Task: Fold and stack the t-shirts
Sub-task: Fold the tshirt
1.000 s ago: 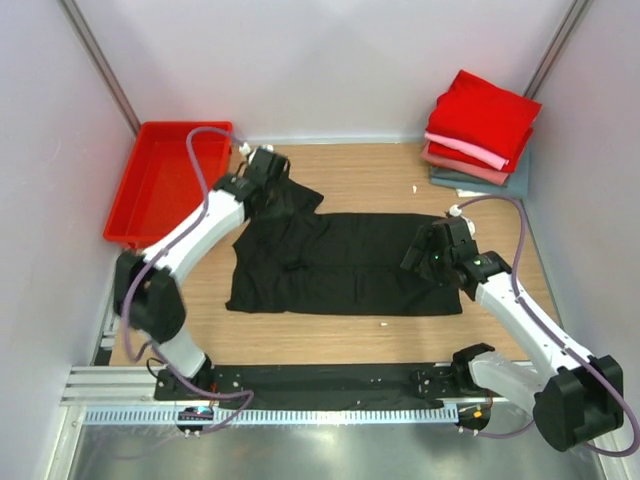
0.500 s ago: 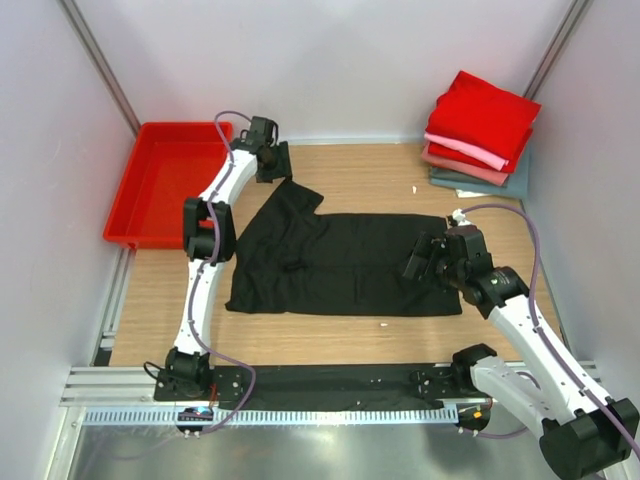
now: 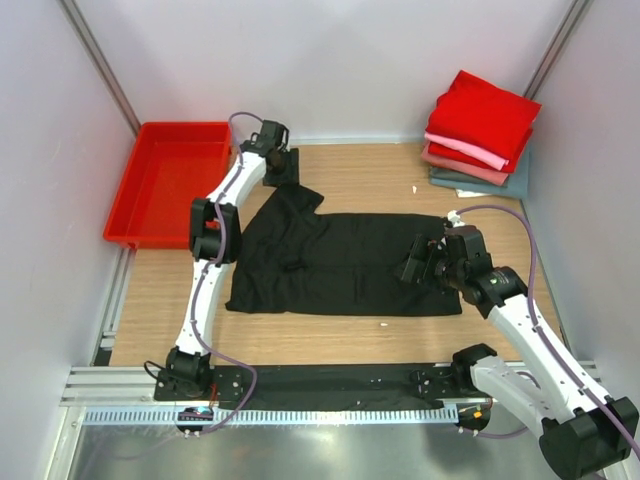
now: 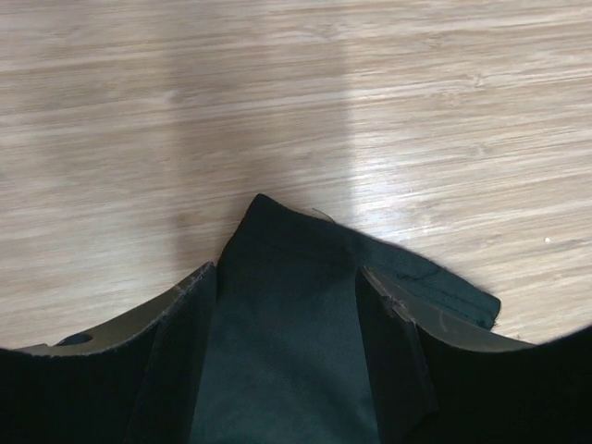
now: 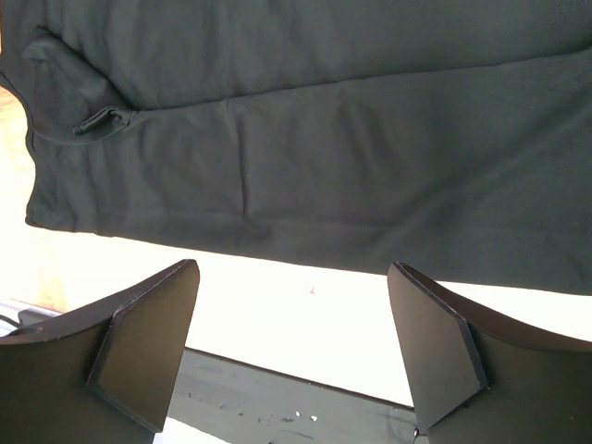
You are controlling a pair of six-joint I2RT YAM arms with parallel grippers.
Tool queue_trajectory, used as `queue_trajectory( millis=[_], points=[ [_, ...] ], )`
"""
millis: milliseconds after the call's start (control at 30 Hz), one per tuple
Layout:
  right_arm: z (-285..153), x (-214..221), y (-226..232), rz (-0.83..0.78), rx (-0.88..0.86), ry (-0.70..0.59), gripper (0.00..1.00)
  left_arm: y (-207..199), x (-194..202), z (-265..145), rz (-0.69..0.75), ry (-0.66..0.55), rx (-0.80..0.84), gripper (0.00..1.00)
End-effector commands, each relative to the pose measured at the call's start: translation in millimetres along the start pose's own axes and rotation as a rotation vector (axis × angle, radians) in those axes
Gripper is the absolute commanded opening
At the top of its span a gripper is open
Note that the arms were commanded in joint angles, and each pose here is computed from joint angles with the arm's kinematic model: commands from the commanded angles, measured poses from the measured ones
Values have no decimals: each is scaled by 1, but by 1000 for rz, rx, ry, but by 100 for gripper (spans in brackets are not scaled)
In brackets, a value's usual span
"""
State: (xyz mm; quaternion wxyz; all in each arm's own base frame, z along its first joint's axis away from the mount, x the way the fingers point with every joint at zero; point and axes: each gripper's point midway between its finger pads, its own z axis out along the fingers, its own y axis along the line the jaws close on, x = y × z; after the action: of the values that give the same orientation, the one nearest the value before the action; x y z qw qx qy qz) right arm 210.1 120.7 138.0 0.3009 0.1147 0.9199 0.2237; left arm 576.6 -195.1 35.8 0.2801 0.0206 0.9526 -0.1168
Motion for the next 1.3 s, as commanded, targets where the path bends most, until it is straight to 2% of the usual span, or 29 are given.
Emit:
queue_trajectory(
  millis=[0,33,100,133,167,200,300,467,500,600,633,733,867,1000,1033,1167,1267],
  points=[
    [0,-2,7,-26,-37,-3,89,-5,-4,8,61,-26,-21,63],
    [-1,-1,7,-26,-37,-1,89,-2,-2,12,66,-24,-40,61],
    [0,-1,7,-25,-37,1,89,-6,0,16,77,-23,-37,49],
    [0,-1,7,-26,-39,2,89,-6,2,18,80,-19,-39,42],
    [0,-2,8,-28,-41,0,89,-6,3,20,81,-16,-39,25],
    [0,-1,7,-26,-39,0,89,-7,2,19,82,-19,-39,16],
    [3,-3,6,-20,-30,-12,89,-11,-3,8,82,-31,-39,0],
    [13,-24,7,10,21,-49,90,-15,-28,-46,75,-97,-115,0],
    [12,-38,13,11,24,-75,90,-18,-35,-72,72,-118,-118,0],
    [24,-73,15,0,86,-117,88,-12,-29,-107,97,-112,-184,0],
    [29,-85,11,-2,123,-139,87,-12,-38,-135,119,-152,-201,0],
    [45,-123,-3,29,194,-167,85,-2,-32,-165,134,-145,-259,0],
    [77,-165,-26,82,260,-173,81,0,-18,-194,135,-95,-306,0],
    [91,-191,-45,40,398,-169,81,7,-6,-212,122,-104,-384,0],
    [103,-192,-63,33,474,-149,82,5,-4,-216,117,-111,-372,0],
    [133,-198,-84,22,528,-102,83,-6,1,-223,113,-133,-330,0],
    [148,-204,-96,22,573,-90,82,-6,8,-216,123,-101,-337,0]
  ],
)
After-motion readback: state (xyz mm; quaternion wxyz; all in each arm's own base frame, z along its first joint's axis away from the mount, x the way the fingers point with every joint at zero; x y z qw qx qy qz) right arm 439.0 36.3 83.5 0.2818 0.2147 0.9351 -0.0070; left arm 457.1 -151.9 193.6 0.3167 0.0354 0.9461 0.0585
